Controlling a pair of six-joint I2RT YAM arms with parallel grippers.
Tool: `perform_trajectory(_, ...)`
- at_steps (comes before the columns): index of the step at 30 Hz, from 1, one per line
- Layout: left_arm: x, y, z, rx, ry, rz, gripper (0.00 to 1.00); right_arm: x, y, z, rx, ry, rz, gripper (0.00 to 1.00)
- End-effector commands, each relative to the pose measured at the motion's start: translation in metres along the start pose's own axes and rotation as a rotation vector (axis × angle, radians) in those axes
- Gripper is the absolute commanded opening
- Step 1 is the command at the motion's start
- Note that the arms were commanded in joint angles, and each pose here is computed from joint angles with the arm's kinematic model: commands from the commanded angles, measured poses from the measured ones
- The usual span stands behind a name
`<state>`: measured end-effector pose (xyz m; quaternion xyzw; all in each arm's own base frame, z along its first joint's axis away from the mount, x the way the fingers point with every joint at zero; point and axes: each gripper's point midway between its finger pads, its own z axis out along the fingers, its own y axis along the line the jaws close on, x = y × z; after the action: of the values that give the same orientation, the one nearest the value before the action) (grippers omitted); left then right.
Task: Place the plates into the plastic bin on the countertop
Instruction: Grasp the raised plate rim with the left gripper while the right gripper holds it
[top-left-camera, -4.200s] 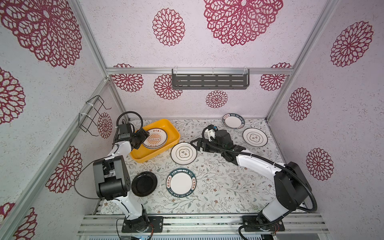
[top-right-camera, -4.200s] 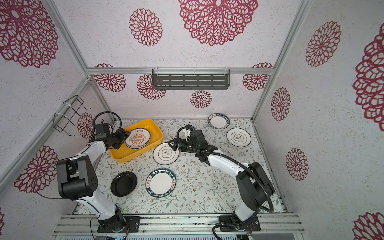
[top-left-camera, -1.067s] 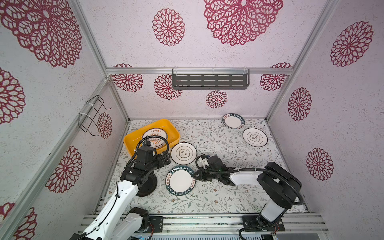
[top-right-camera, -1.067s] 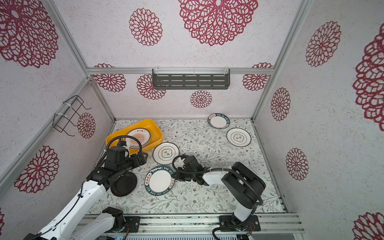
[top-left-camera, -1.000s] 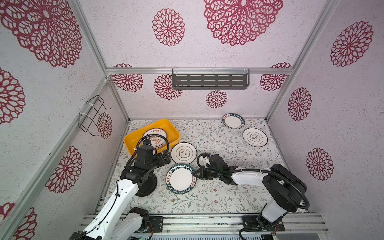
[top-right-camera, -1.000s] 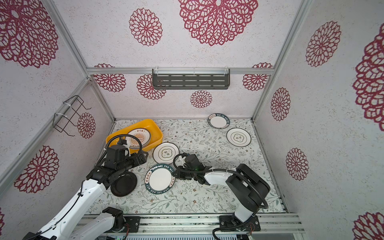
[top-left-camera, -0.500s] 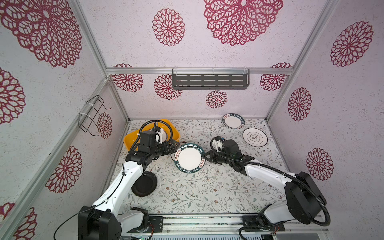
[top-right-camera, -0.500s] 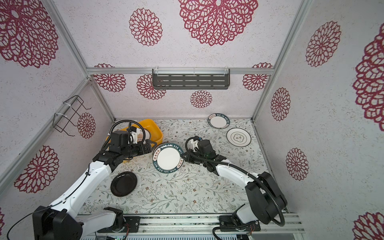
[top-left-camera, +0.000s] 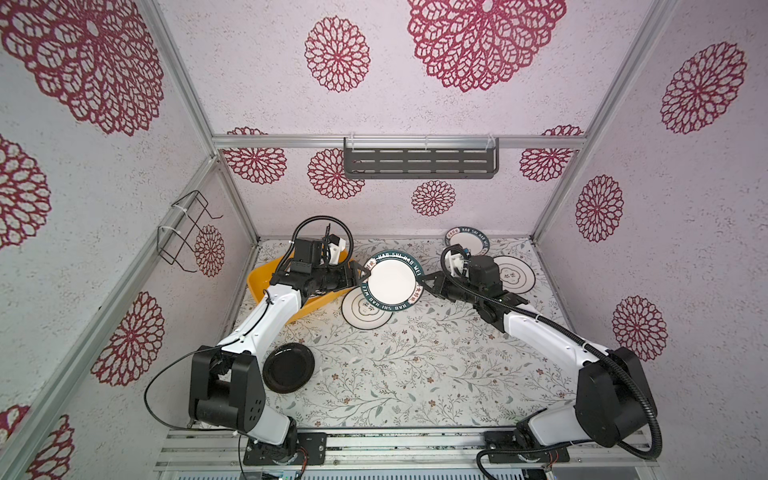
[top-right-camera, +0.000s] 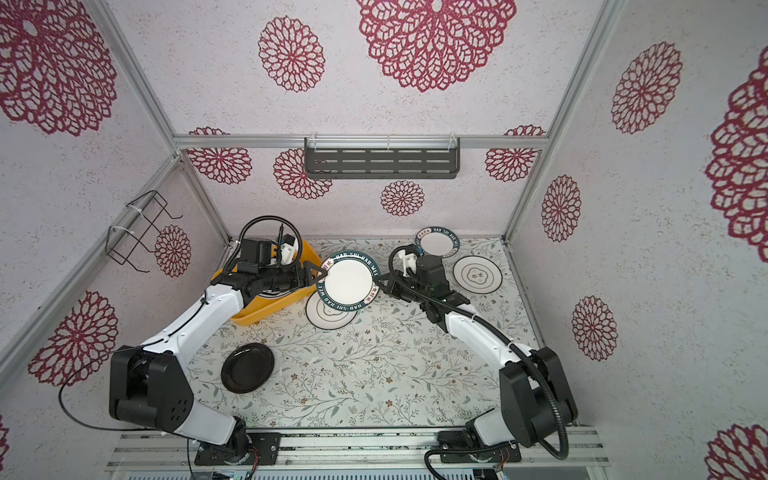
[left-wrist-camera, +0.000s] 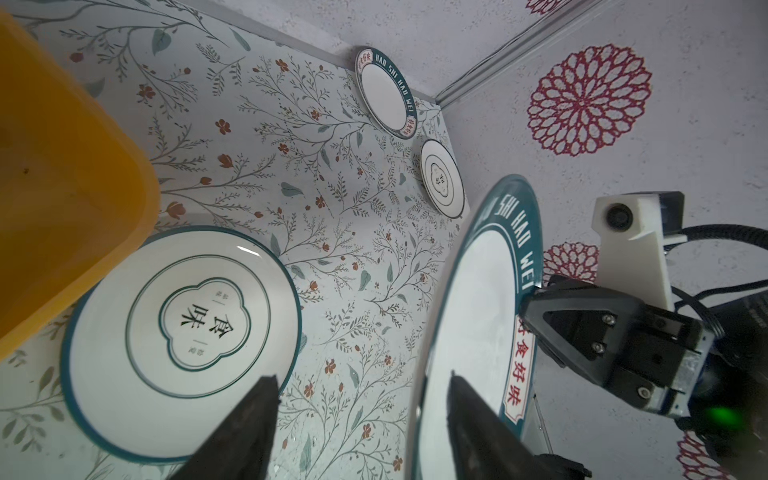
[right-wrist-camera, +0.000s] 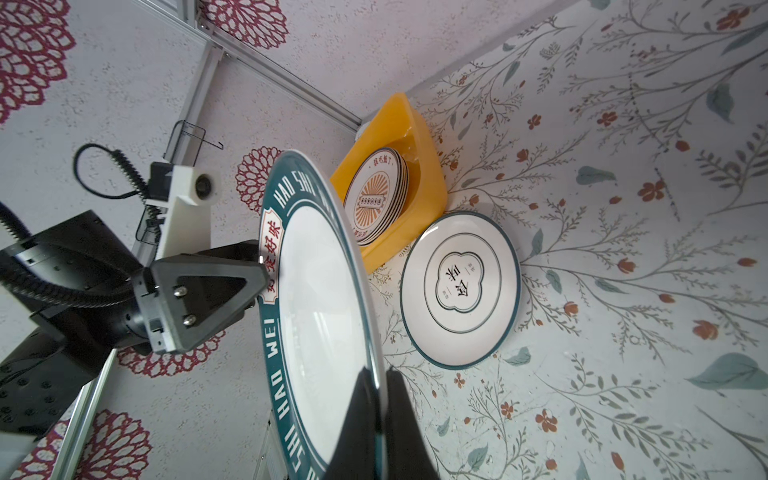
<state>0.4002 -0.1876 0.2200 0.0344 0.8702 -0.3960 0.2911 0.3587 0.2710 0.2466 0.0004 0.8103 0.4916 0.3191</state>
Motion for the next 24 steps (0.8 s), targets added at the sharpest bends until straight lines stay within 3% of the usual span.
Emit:
perform_trajectory(1,-0.013,-0.012,0.001,0.066,-0.013,0.033,0.49,-0.025,0.033,-0.007,-0.099,-0.06,-0.064,0.0)
perform_trajectory(10,-0.013,-0.017,0.002,0.1,-0.02,0.028,0.14,-0.027,0.029,-0.009,-0.085,-0.074,-0.056,0.0)
perform_trajectory(17,-0.015,-0.021,-0.001,0.113,-0.03,0.025,0.0,-0.029,0.03,-0.012,-0.092,-0.101,-0.034,0.0)
perform_trajectory(21,-0.018,-0.025,-0.003,0.131,-0.052,0.017,0.0,-0.032,0.032,-0.016,-0.104,-0.133,-0.025,0.51)
perform_trajectory(22,-0.018,-0.026,-0.004,0.135,-0.055,0.017,0.0,-0.032,0.031,-0.017,-0.105,-0.138,-0.02,0.67)
perform_trajectory(24,-0.018,-0.028,-0.006,0.135,-0.063,0.013,0.0,-0.032,0.031,-0.02,-0.106,-0.154,-0.014,0.86)
